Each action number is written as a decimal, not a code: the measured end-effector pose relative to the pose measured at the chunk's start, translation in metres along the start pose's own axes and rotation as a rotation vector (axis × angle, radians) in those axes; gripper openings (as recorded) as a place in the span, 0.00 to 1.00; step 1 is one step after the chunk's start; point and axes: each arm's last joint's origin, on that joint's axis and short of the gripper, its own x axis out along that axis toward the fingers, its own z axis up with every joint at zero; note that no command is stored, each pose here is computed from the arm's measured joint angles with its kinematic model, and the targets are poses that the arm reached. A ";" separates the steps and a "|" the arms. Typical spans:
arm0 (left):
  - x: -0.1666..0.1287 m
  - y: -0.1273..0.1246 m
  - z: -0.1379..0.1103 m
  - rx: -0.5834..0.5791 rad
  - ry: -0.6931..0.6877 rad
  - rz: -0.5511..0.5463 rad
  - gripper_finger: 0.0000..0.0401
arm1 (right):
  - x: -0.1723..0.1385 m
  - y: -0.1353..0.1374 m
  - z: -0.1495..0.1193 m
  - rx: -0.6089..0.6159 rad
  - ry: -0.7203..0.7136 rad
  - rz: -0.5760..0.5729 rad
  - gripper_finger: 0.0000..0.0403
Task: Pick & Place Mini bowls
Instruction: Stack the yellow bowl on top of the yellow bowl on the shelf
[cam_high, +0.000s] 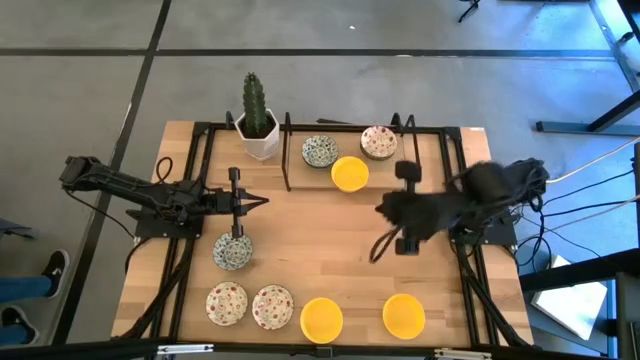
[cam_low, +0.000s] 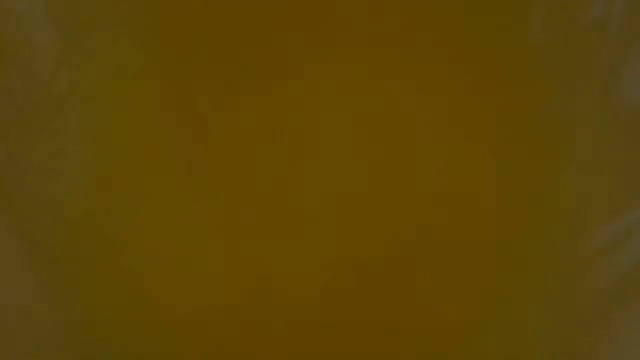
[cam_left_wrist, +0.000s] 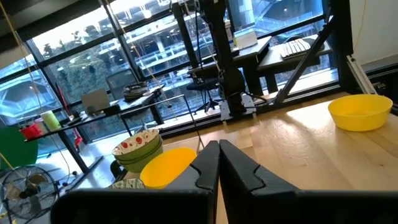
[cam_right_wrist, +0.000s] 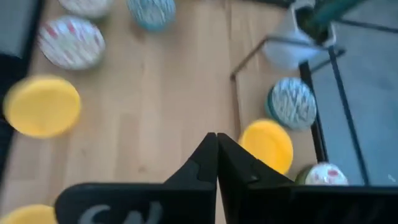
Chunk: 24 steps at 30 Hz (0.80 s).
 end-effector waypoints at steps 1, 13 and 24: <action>0.000 0.000 0.000 0.000 0.000 0.000 0.01 | 0.009 0.005 -0.003 -0.006 0.032 -0.014 0.01; 0.000 0.000 0.000 -0.001 -0.001 0.000 0.02 | 0.174 0.018 -0.065 0.117 0.304 -0.060 0.00; 0.000 0.000 0.000 0.000 -0.001 0.000 0.02 | 0.232 -0.013 -0.098 0.223 0.287 -0.074 0.00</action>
